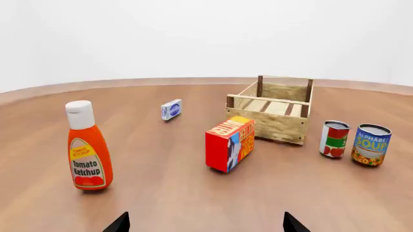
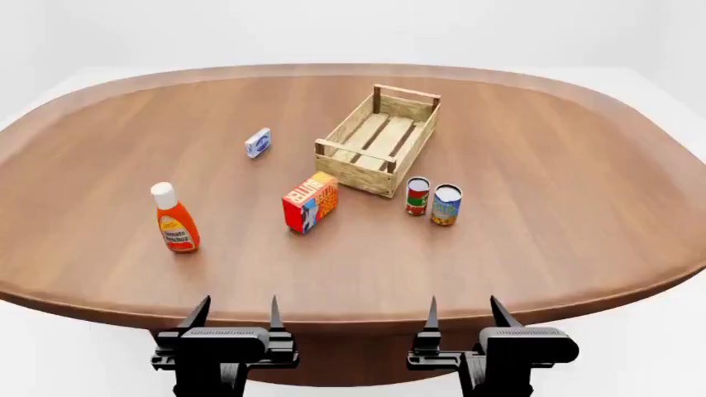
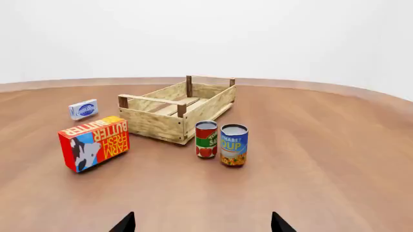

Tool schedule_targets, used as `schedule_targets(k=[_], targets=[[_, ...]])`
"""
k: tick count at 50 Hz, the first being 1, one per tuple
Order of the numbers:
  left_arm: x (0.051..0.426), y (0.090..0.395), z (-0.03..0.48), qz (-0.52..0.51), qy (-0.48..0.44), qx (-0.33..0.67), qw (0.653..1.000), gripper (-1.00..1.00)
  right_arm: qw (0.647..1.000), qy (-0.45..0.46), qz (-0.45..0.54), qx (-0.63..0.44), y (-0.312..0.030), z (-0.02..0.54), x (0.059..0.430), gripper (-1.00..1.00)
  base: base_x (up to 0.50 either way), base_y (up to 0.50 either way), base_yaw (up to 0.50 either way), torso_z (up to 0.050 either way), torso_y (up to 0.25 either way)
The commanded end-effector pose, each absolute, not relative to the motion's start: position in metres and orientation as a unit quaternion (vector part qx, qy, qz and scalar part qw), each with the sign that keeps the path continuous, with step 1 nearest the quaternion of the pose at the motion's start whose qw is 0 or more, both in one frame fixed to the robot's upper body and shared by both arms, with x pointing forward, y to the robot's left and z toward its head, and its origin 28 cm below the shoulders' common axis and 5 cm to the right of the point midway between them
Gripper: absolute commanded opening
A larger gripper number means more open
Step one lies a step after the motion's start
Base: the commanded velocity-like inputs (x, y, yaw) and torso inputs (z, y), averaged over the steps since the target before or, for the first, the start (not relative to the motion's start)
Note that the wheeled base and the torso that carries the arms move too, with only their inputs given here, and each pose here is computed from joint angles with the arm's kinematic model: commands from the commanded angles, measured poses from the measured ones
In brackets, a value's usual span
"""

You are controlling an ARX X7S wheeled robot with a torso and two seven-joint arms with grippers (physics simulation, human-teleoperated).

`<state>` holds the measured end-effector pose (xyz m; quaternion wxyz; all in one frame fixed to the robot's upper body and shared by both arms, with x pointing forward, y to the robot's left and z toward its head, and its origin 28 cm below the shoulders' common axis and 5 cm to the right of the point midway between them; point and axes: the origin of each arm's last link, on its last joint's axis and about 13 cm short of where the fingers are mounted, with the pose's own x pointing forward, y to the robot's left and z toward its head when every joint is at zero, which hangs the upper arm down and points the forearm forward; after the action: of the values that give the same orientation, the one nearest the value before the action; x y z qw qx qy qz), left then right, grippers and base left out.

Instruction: Pick up the ketchup, and put it in the wooden tray.

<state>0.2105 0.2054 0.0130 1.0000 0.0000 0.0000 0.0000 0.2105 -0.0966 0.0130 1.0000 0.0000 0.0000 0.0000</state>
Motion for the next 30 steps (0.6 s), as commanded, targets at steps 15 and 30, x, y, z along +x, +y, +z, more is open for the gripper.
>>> schedule_targets(k=[15, 30], targets=[[0.211, 0.207, 0.011, -0.004, 0.003, 0.000, 1.000, 1.00, 0.999, 0.006, -0.004, -0.039, -0.092, 0.017, 0.223, 1.00, 0.00, 0.00, 0.00, 0.000, 0.000], [0.221, 0.210, 0.018, 0.006, -0.003, -0.009, 1.000, 1.00, 0.998, -0.002, 0.011, -0.054, -0.094, 0.027, 0.238, 1.00, 0.00, -0.39, 0.00, 0.000, 0.000]])
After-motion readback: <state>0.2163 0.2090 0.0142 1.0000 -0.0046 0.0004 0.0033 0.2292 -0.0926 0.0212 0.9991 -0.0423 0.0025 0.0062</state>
